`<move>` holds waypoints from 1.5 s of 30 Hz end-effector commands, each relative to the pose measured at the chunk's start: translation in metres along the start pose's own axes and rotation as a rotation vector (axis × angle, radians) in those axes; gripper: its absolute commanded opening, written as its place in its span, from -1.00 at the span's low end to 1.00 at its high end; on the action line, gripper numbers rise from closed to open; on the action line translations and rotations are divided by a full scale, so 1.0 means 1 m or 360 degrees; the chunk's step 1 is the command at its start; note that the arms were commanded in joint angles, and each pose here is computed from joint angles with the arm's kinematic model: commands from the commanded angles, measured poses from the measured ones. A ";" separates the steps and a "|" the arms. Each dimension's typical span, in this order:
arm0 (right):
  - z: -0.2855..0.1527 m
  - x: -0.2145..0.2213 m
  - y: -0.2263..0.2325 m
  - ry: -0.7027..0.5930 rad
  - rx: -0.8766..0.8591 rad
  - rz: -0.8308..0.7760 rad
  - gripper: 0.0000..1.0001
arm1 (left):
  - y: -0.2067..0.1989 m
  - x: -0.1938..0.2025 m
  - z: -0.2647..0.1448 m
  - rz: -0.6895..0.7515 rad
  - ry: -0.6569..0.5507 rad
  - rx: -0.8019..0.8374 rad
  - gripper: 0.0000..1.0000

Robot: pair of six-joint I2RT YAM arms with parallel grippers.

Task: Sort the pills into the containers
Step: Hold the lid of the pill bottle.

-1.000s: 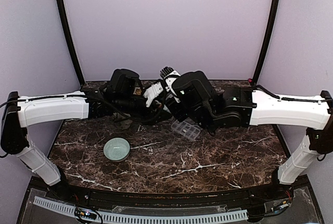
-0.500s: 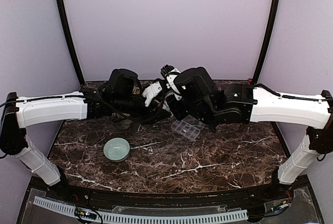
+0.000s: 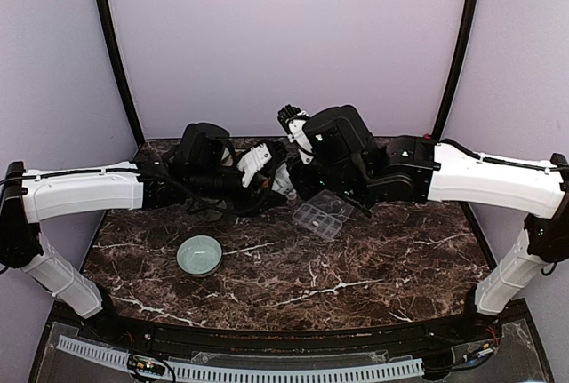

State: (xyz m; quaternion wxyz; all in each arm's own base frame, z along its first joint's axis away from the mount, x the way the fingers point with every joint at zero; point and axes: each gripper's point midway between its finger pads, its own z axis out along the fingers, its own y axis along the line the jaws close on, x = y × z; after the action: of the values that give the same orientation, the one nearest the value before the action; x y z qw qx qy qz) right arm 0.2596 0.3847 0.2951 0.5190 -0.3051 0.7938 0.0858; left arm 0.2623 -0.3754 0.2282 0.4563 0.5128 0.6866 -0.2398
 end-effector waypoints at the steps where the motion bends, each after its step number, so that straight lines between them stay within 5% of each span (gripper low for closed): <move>1: 0.009 0.019 -0.013 0.0119 0.0055 -0.0035 -0.54 | -0.009 -0.061 -0.031 0.0104 -0.0340 0.0031 -0.73; 17: 0.029 0.051 -0.004 0.0269 0.0069 -0.0103 -0.64 | -0.009 -0.073 -0.043 0.0112 -0.0427 -0.0008 -0.74; 30: 0.032 0.061 0.012 0.0287 0.0010 -0.0100 -1.00 | -0.004 -0.072 -0.041 0.0076 -0.0445 -0.0049 -0.76; 35: 0.030 0.063 0.014 0.0286 -0.0002 -0.0077 -1.00 | -0.001 -0.068 -0.038 0.0059 -0.0421 -0.0082 -0.76; 45: 0.019 0.047 0.000 0.0193 0.0044 0.0051 0.00 | 0.004 -0.055 -0.030 0.0051 -0.0355 -0.0119 -0.77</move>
State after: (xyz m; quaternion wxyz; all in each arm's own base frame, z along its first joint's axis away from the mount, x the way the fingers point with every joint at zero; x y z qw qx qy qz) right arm 0.2632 0.3884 0.2737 0.5044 -0.2798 0.8113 0.0956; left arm 0.2625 -0.3655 0.2083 0.4501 0.4957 0.7093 -0.2206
